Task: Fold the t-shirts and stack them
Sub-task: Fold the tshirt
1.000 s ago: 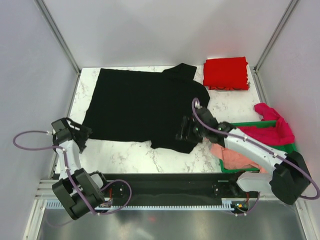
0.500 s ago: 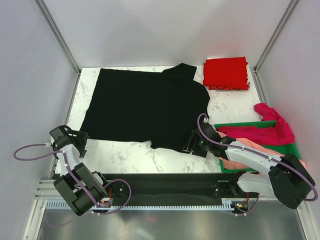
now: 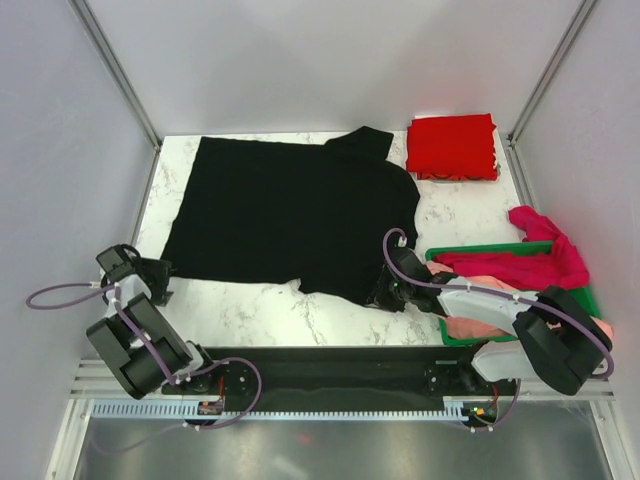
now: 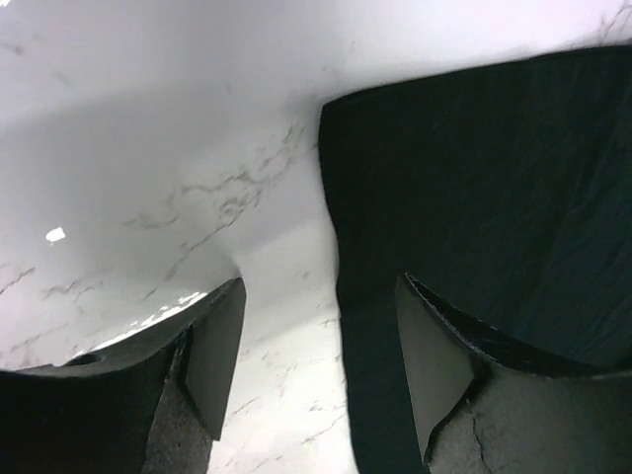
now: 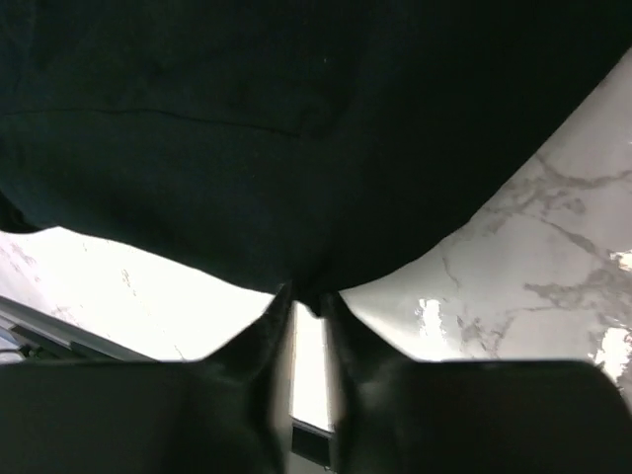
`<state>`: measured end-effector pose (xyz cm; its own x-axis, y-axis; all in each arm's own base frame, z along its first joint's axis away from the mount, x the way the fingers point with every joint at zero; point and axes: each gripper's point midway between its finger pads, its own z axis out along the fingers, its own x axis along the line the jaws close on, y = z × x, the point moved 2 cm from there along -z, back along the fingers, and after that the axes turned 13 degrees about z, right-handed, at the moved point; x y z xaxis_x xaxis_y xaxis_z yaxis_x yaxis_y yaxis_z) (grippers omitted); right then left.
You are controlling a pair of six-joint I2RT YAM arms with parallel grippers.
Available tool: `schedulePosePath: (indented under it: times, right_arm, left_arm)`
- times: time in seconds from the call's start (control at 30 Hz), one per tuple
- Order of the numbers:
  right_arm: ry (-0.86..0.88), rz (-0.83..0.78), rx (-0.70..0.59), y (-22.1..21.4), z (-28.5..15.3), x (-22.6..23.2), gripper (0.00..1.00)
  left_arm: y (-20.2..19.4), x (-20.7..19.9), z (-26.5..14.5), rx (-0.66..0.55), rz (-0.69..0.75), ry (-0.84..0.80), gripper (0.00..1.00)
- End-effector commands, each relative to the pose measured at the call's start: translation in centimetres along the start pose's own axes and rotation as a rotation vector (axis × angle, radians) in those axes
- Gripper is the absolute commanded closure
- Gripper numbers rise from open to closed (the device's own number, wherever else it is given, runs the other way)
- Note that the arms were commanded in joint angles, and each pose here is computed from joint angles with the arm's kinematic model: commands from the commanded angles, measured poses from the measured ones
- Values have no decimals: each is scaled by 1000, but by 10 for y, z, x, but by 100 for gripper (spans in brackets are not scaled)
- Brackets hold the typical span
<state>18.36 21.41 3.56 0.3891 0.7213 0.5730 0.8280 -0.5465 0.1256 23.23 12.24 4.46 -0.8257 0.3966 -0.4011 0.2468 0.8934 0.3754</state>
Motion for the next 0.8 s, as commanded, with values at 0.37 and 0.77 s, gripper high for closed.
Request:
schedulePosePath:
  times: [0.37, 0.77]
  right_arm:
    - [70, -71, -54, 18, -30, 24, 100]
    - [55, -102, -101, 31, -63, 11, 100]
  left_arm:
    - [1, -12, 38, 56, 84, 104, 37]
    - [8, -33, 20, 36, 159, 32, 98]
